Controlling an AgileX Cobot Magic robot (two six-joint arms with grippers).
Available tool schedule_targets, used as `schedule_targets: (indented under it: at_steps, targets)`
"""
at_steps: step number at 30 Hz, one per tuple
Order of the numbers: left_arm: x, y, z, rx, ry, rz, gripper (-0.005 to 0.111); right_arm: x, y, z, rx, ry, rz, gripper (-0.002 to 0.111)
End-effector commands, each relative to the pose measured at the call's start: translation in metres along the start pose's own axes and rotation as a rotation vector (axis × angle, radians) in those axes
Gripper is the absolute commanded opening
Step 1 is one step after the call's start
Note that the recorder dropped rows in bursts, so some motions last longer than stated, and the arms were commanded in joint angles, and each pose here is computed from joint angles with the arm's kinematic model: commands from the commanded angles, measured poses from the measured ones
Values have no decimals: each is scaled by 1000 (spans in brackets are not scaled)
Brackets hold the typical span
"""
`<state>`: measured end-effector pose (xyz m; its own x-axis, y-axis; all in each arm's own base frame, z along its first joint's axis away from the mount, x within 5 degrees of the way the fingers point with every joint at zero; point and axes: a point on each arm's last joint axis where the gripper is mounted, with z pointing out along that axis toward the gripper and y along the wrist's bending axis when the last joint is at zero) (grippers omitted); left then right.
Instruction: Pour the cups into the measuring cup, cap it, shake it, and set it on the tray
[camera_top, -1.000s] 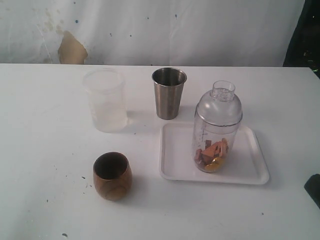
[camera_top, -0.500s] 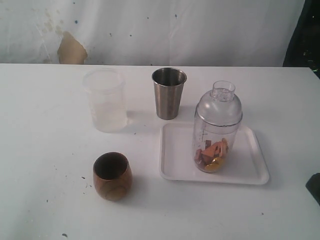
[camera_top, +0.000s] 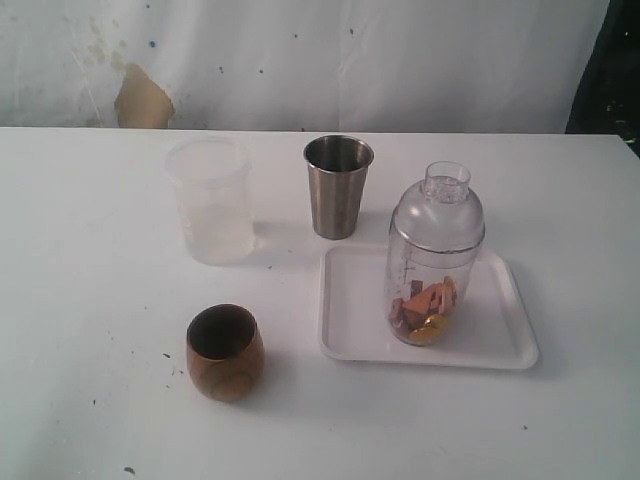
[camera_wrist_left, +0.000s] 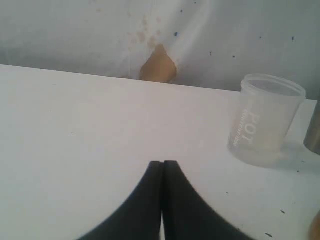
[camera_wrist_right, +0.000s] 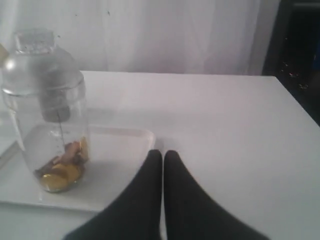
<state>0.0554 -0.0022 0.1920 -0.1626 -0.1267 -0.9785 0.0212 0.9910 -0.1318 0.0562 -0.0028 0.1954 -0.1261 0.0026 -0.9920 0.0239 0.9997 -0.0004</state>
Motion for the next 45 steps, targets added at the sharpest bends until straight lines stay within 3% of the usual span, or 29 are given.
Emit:
schedule_targets:
  at_steps: [1,12,23,45]
  targets:
    - [0,0,0,0,-13,-10,0,8,-1,-1,43,72,-52,1]
    - [0,0,0,0,-13,-10,0,14,6,-1,-30,136,-50,1]
    - [0,0,0,0,-13,-10,0,14,-1,-1,55,140,32,1]
    - [0,0,0,0,-13,-10,0,14,-1,-1,55,137,31,1]
